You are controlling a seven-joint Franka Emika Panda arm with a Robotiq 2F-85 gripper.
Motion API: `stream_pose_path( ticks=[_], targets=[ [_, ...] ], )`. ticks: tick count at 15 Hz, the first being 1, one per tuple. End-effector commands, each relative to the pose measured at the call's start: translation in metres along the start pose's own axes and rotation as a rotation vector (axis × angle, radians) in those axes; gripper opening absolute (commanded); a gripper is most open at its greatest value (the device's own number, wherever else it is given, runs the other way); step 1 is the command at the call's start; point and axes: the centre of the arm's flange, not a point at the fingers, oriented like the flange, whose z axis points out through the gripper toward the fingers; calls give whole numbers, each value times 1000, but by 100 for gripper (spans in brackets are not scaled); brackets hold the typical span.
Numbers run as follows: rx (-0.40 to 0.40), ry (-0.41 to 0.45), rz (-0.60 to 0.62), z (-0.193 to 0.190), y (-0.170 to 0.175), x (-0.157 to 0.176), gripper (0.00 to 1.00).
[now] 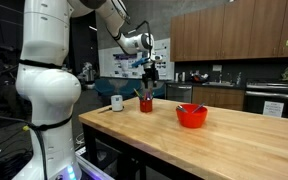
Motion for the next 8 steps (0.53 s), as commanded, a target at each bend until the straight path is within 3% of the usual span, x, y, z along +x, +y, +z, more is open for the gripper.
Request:
stream_pose_path(
  ticks=[1,3,4,8],
  targets=[
    [6,-12,19,-6,9,-13,100],
    [6,-14,23,-6,11,-14,100],
    [5,-15,25,-6,12,-14,84],
    [5,-25,25,-3,14,-15,53]
  ],
)
